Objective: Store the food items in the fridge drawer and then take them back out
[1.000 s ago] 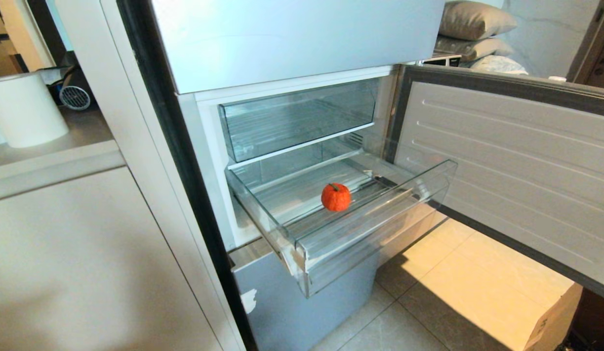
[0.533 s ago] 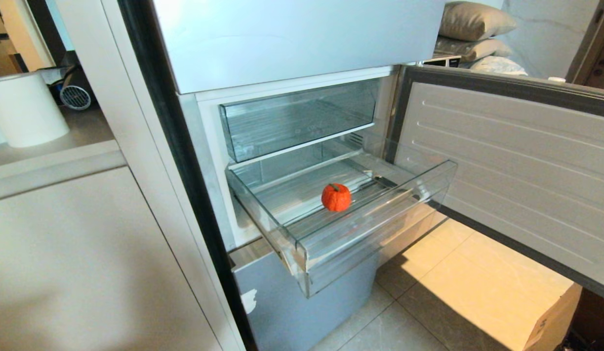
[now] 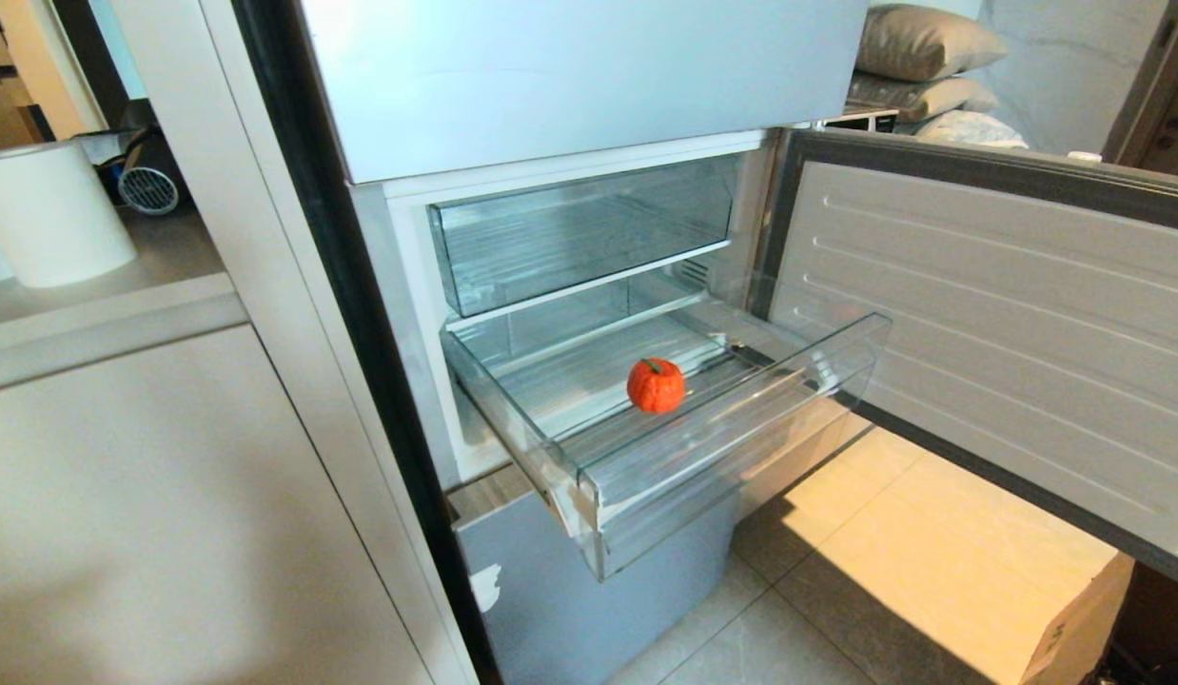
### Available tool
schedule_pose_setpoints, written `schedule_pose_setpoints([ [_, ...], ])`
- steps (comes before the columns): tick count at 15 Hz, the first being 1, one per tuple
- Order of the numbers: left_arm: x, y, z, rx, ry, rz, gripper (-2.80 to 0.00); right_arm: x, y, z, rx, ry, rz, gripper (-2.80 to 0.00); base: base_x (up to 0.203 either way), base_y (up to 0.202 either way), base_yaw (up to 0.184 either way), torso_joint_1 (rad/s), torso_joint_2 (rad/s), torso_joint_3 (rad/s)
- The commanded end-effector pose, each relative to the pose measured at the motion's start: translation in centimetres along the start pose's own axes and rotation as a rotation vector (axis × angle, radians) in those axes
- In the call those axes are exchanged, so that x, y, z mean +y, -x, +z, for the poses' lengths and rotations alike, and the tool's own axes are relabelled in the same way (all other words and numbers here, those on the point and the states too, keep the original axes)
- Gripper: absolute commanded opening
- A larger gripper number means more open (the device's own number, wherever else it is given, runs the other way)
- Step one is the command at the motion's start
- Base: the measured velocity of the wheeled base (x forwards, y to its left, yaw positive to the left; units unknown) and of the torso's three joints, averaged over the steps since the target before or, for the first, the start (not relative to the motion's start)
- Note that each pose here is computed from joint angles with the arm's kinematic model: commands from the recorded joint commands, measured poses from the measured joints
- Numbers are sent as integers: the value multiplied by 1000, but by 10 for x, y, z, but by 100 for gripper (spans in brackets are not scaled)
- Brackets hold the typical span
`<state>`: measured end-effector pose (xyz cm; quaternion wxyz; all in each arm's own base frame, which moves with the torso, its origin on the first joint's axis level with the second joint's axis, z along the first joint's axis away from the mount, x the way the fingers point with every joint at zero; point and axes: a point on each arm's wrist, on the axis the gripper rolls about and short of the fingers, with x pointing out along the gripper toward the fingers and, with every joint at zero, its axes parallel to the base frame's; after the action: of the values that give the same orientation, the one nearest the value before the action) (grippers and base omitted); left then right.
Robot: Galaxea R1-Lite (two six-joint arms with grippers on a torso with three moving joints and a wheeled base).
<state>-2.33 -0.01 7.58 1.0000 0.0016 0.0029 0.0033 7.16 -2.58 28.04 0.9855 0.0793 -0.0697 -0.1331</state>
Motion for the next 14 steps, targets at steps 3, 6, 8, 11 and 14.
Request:
schedule_pose_setpoints([
  [3, 0, 0, 0, 0, 0, 1, -280, 23, -54, -7, 329, -53, 331, -280, 0, 0, 0, 0, 0, 0],
  [6, 0, 0, 0, 0, 0, 1, -280, 43, -82, -13, 412, -73, 514, -280, 0, 0, 0, 0, 0, 0],
  [8, 0, 0, 0, 0, 0, 1, -280, 64, -123, -33, 489, -84, 542, -280, 0, 0, 0, 0, 0, 0],
  [11, 0, 0, 0, 0, 0, 3, -280, 121, -200, -90, 607, -67, 532, -280, 0, 0, 0, 0, 0, 0],
  [14, 0, 0, 0, 0, 0, 1, -280, 175, -250, -108, 539, -59, 529, -280, 0, 0, 0, 0, 0, 0],
])
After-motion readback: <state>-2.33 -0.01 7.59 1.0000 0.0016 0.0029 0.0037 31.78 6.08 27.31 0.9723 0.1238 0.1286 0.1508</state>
